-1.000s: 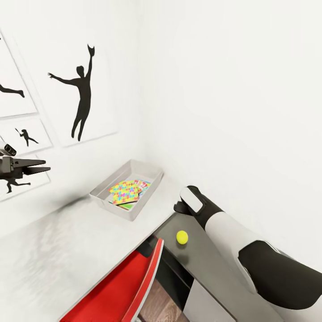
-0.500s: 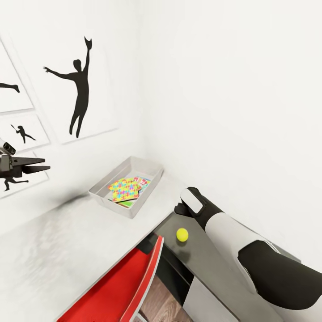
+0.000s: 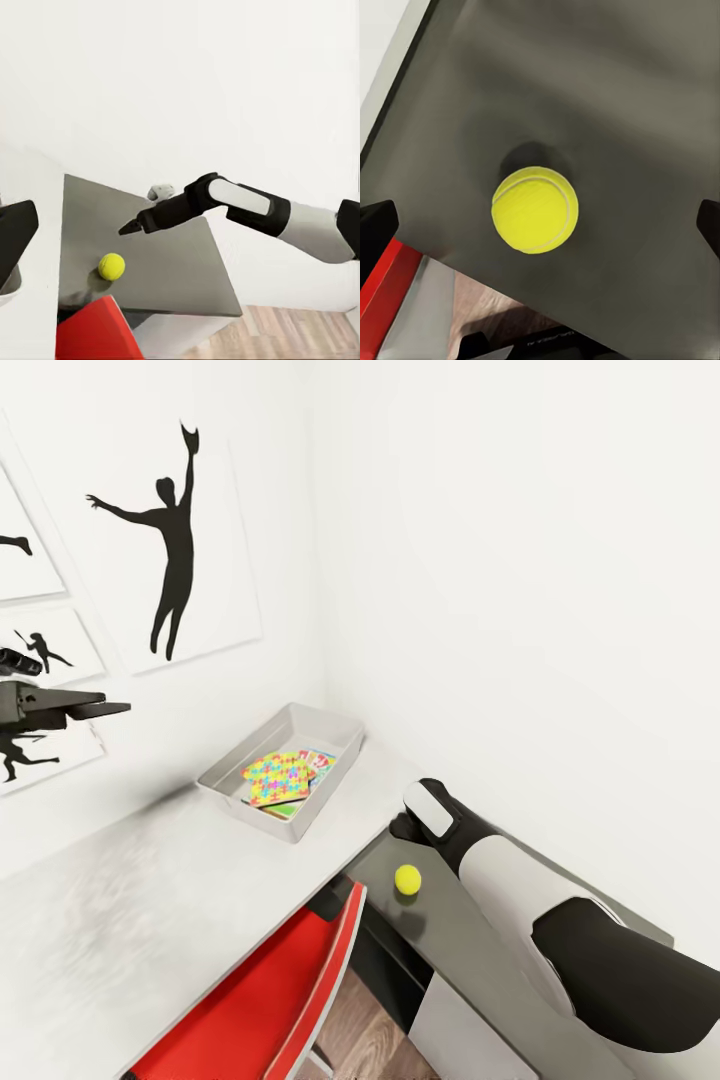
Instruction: Put all the toys in the child's room - the three board games (two on the bed and one on the table), the two jigsaw puzzles on the table, and the tennis ball on the table - inside the toy box on the table in the child's room.
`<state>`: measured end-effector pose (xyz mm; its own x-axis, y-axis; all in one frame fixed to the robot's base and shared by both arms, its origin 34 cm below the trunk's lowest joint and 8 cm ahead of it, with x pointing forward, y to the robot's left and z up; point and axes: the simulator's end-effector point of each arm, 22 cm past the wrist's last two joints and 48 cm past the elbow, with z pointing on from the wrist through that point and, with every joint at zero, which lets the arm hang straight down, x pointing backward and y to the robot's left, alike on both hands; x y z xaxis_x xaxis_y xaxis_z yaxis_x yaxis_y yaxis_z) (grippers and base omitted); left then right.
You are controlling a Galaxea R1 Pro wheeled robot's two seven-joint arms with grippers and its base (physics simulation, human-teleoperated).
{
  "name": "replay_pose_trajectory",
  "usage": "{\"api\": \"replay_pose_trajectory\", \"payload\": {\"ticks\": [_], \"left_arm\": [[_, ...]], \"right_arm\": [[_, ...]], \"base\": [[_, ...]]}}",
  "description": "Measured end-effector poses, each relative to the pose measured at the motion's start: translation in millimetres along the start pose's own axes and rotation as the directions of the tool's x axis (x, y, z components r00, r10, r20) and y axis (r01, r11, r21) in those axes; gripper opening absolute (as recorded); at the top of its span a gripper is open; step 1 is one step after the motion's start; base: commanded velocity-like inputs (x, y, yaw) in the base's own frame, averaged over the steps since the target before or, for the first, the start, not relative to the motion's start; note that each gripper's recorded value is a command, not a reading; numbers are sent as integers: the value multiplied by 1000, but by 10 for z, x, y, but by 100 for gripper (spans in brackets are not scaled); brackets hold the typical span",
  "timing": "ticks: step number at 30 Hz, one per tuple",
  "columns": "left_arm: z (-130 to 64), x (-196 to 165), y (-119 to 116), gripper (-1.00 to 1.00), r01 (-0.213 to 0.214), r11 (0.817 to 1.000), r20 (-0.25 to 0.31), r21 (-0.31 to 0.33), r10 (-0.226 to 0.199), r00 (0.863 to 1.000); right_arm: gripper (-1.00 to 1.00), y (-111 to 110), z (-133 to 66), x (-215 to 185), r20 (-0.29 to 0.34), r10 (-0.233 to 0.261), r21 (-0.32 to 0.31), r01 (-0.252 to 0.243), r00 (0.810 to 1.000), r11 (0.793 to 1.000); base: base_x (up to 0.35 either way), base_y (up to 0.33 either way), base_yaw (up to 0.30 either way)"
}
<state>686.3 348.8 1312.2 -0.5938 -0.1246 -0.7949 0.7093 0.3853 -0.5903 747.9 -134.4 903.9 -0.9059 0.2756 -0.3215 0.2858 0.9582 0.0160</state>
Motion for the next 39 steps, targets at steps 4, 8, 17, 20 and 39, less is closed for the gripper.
{"api": "replay_pose_trajectory", "payload": {"ticks": [4, 8, 17, 20, 39], "left_arm": [[393, 152, -307, 100, -81, 994, -104, 78, 89, 991], [629, 228, -475, 100, -120, 984, -145, 133, 139, 980], [715, 283, -443, 100, -118, 982, -160, 144, 141, 977], [728, 294, -422, 100, -115, 983, -161, 146, 138, 977], [772, 371, -244, 100, -86, 987, -172, 137, 110, 979]], "right_arm": [[100, -12, 49, 20, -4, 6, 4, -6, 1000, 1000], [100, -26, 109, 63, -14, 9, 7, -9, 1000, 1000], [100, 47, 259, 221, -45, 5, -35, -6, 999, 999], [100, 51, 293, 251, -52, 4, -37, -6, 999, 999], [100, 36, 464, 355, -81, 1, -29, -3, 997, 1000]], "base": [[0, 0, 0], [0, 0, 0], [0, 0, 0], [0, 0, 0], [0, 0, 0]]}}
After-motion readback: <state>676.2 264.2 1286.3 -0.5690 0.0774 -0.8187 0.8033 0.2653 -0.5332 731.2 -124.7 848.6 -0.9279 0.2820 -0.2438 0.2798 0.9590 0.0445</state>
